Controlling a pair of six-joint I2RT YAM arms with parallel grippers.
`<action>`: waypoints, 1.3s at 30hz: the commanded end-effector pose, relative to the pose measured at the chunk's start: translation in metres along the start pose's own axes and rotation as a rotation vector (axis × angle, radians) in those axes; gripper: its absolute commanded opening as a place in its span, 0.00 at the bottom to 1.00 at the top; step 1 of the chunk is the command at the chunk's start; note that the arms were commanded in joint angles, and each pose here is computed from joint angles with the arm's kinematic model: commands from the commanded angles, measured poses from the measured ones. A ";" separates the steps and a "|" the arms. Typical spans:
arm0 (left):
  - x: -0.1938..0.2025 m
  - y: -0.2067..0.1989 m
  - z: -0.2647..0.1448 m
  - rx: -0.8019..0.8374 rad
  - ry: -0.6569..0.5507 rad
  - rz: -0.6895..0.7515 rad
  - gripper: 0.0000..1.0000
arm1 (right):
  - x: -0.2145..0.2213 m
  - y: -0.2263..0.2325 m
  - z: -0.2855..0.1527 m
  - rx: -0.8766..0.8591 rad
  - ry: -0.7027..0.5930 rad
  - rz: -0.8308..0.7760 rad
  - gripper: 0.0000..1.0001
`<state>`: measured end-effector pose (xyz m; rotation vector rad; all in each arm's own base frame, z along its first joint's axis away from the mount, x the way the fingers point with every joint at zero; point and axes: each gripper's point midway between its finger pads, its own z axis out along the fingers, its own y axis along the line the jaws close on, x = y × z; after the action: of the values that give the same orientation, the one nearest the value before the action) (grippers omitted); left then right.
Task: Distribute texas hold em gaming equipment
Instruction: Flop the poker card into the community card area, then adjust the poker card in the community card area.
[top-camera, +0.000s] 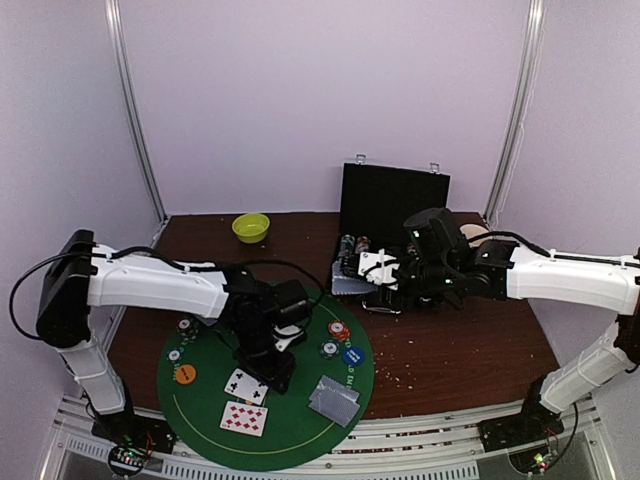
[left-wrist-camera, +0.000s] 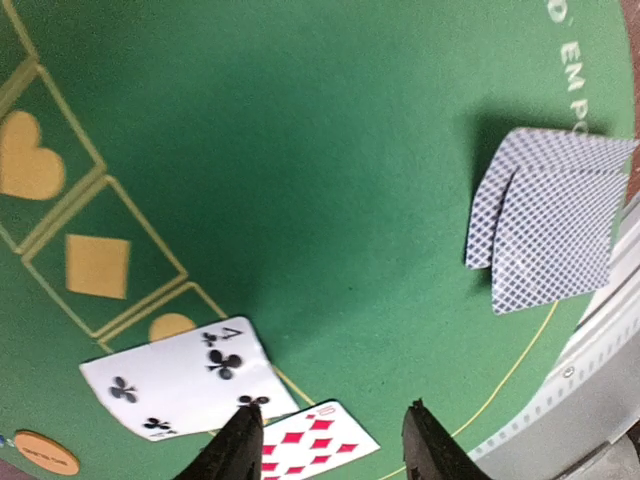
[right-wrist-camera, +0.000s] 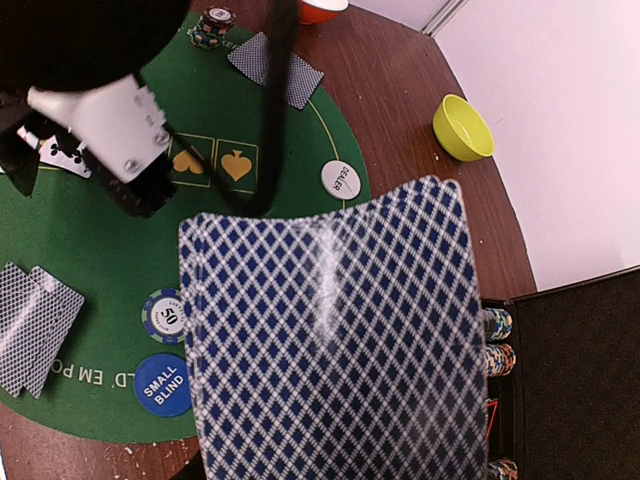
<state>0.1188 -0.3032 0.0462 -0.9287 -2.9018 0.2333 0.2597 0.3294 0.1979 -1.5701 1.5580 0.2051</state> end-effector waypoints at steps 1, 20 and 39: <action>-0.021 0.039 -0.031 0.018 -0.125 -0.074 0.49 | -0.007 -0.003 -0.004 0.000 -0.027 0.001 0.48; -0.010 0.117 0.016 -0.012 -0.169 -0.284 0.15 | -0.002 -0.002 -0.004 0.005 -0.013 0.002 0.48; 0.026 0.097 0.014 0.071 -0.127 -0.313 0.14 | -0.005 -0.003 -0.004 0.008 -0.018 -0.003 0.48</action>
<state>0.1668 -0.2163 0.0175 -0.4770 -3.1243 0.3780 0.2598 0.3294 0.1979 -1.5701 1.5574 0.2049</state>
